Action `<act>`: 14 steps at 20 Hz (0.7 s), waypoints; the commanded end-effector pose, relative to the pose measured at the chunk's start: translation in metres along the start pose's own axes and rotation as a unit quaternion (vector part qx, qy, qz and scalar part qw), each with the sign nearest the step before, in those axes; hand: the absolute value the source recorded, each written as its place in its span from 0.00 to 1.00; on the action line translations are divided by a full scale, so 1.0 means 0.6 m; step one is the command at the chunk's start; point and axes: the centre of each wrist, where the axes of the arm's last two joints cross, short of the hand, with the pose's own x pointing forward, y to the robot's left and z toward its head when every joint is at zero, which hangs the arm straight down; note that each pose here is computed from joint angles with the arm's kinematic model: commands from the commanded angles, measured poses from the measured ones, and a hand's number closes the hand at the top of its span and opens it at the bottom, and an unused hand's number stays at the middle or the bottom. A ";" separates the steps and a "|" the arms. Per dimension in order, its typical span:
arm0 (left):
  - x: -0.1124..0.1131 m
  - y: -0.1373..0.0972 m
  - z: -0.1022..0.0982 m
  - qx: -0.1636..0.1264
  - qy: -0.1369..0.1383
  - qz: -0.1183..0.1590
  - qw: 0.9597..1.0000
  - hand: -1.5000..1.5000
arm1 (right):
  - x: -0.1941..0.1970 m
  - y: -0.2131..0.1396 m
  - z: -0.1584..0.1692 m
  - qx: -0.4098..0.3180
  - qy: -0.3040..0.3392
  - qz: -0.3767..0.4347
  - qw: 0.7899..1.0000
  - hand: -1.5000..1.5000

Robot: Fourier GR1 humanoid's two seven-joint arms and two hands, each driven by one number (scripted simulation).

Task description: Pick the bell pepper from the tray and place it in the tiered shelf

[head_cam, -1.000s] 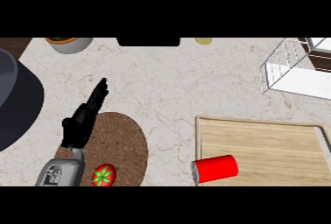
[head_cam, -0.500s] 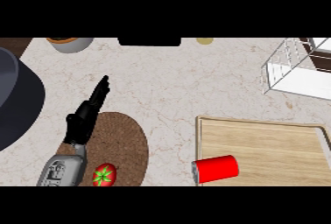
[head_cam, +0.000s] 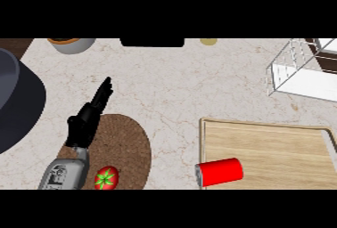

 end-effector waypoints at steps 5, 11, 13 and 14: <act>-0.012 -0.013 -0.004 0.000 -0.004 -0.002 1.000 0.50 | -0.077 0.006 -0.038 -0.013 0.009 -0.037 0.999 1.00; -0.001 0.016 -0.001 -0.010 -0.009 -0.001 1.000 0.50 | -0.106 -0.006 -0.053 -0.053 0.081 0.109 0.989 0.00; -0.022 0.032 0.012 -0.002 -0.004 0.002 1.000 0.50 | -0.141 0.006 -0.031 -0.057 0.099 0.117 0.987 0.00; -0.006 0.006 0.007 -0.005 -0.001 -0.005 1.000 0.50 | -0.131 0.031 -0.012 -0.054 0.100 0.116 0.987 0.00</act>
